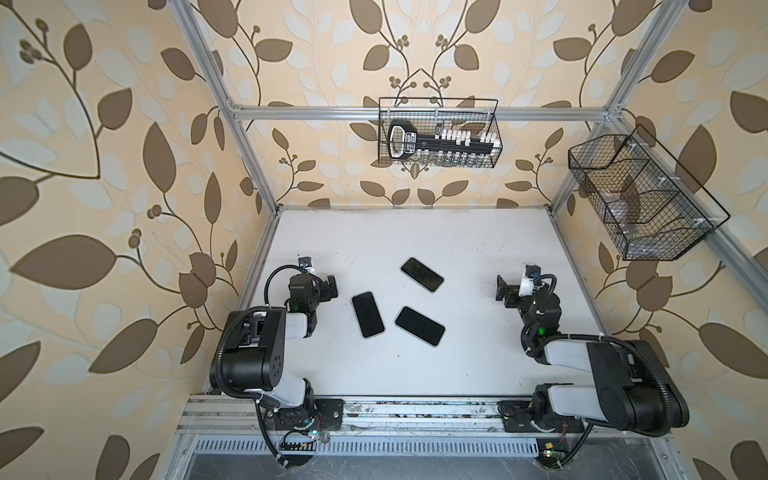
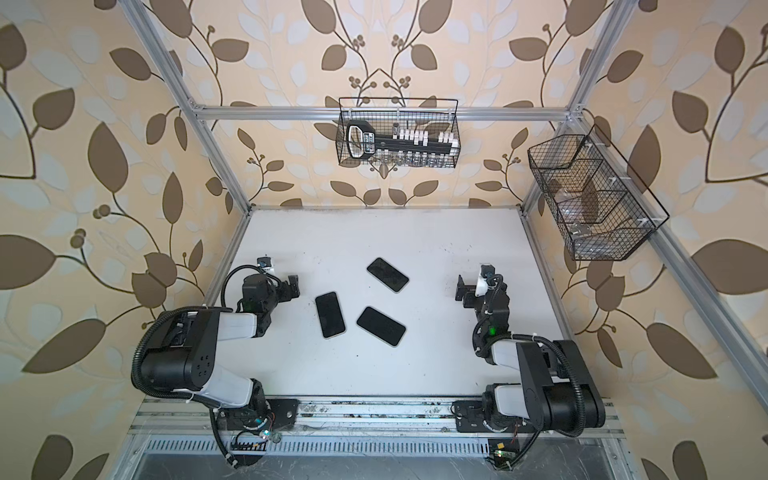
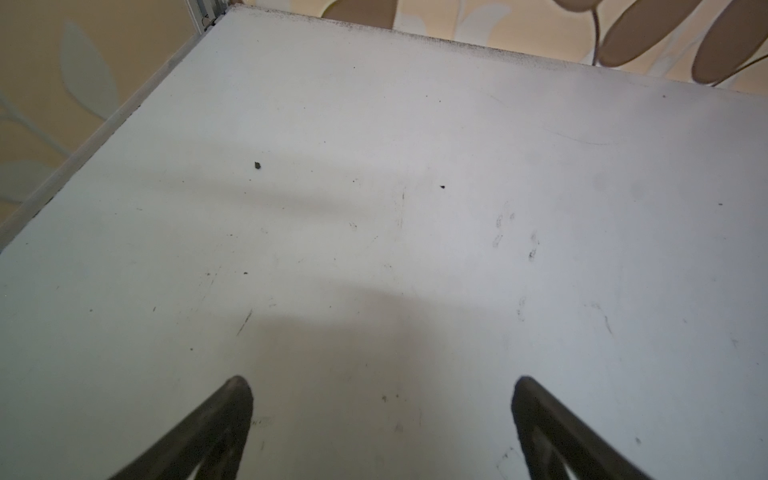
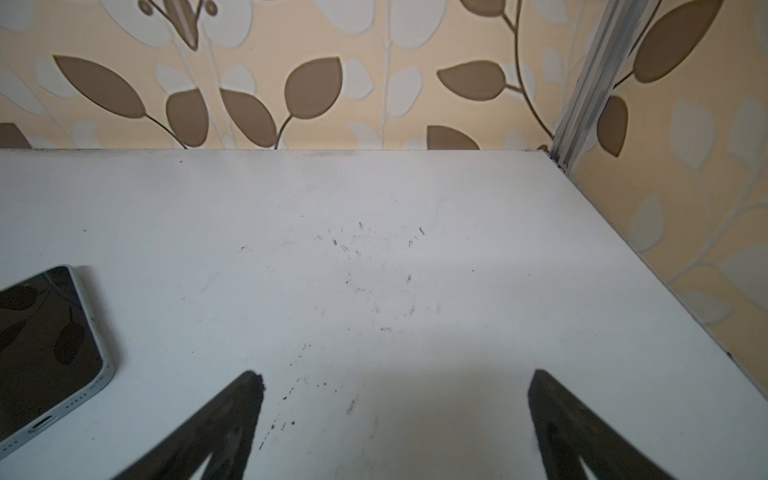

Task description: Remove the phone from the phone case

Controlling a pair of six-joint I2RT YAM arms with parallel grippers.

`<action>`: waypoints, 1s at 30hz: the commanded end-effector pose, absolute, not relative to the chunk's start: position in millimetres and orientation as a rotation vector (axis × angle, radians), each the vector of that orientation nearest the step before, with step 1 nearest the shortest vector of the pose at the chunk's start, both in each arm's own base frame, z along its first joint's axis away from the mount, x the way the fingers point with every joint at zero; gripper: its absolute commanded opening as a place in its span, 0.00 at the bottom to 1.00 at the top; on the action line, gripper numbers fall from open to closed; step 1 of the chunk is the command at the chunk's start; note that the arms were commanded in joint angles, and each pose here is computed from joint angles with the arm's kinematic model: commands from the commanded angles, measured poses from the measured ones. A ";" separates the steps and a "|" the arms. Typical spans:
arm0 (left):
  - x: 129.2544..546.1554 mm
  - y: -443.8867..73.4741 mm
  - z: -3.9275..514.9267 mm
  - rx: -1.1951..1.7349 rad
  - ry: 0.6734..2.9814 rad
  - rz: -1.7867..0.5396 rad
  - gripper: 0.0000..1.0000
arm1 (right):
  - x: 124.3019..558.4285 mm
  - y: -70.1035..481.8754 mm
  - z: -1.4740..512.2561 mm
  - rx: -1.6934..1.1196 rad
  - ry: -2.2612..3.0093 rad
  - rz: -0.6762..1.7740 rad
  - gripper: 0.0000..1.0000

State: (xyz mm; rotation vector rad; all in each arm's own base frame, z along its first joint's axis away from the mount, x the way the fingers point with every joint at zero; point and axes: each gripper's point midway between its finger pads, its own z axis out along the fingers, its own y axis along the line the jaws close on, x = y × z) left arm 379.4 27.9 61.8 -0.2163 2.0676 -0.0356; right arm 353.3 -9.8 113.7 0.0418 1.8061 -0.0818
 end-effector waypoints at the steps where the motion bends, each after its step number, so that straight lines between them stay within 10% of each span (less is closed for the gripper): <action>1: 385.7 30.2 74.7 -0.203 2.032 -0.015 0.99 | 352.7 -10.0 117.6 0.038 1.785 -0.095 1.00; 30: 385.7 29.7 74.6 -0.203 2.032 -0.017 0.99 | 353.7 -10.0 117.1 0.036 1.790 -0.082 1.00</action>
